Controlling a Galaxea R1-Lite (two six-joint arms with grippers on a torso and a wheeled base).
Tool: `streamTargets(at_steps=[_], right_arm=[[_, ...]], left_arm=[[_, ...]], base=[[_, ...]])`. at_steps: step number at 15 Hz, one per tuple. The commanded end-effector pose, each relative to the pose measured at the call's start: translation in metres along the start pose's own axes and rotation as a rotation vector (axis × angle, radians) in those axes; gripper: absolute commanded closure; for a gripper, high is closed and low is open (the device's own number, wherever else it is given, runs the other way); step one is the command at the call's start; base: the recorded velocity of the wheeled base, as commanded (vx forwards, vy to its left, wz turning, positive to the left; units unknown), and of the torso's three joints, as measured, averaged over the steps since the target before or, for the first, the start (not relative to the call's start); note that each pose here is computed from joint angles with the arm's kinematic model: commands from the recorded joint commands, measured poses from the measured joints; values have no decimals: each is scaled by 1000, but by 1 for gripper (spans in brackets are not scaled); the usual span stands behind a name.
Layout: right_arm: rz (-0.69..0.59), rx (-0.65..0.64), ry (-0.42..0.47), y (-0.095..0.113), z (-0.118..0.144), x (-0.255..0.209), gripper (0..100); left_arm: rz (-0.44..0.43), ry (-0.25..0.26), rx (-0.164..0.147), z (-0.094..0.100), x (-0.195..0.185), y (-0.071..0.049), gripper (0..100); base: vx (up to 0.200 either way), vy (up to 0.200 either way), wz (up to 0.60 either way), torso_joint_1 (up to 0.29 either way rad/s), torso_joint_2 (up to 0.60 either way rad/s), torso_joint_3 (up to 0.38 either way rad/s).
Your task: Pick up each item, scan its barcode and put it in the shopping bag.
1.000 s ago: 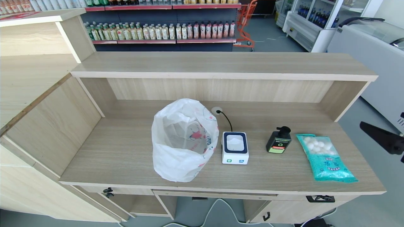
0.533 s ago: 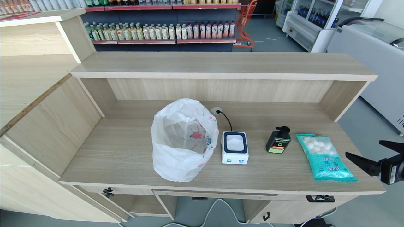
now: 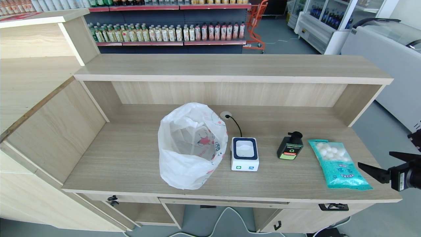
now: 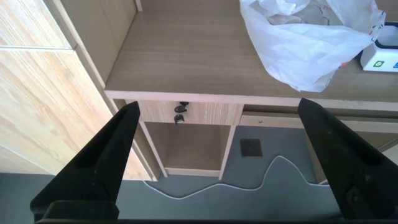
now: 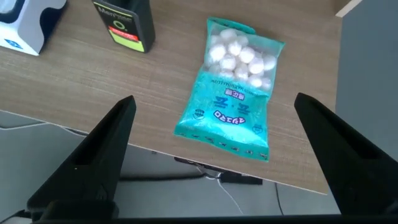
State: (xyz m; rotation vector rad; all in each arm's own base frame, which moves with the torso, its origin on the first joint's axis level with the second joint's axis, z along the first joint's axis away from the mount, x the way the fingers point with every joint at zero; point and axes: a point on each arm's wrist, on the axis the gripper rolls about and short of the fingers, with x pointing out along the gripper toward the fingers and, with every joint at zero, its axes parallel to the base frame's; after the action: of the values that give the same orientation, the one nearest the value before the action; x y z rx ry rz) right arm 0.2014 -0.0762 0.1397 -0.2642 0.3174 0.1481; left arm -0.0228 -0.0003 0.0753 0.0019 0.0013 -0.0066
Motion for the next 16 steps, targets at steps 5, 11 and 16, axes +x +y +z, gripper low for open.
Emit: streamTargets(at_steps=[5,11,16], right_arm=[[114,-19,30,-23,-12,53,0],[308,-74,-31,-16,-11,93,0],[400,-83,-48,-5,-13,119,0]], left_arm=[[-1,0,0,0,0,0,0],[0,0,0,0,0,0,0],[0,0,0,0,0,0,0]], base=[[0,0,0,0,0,0],[0,0,0,0,0,0],[0,0,0,0,0,0]])
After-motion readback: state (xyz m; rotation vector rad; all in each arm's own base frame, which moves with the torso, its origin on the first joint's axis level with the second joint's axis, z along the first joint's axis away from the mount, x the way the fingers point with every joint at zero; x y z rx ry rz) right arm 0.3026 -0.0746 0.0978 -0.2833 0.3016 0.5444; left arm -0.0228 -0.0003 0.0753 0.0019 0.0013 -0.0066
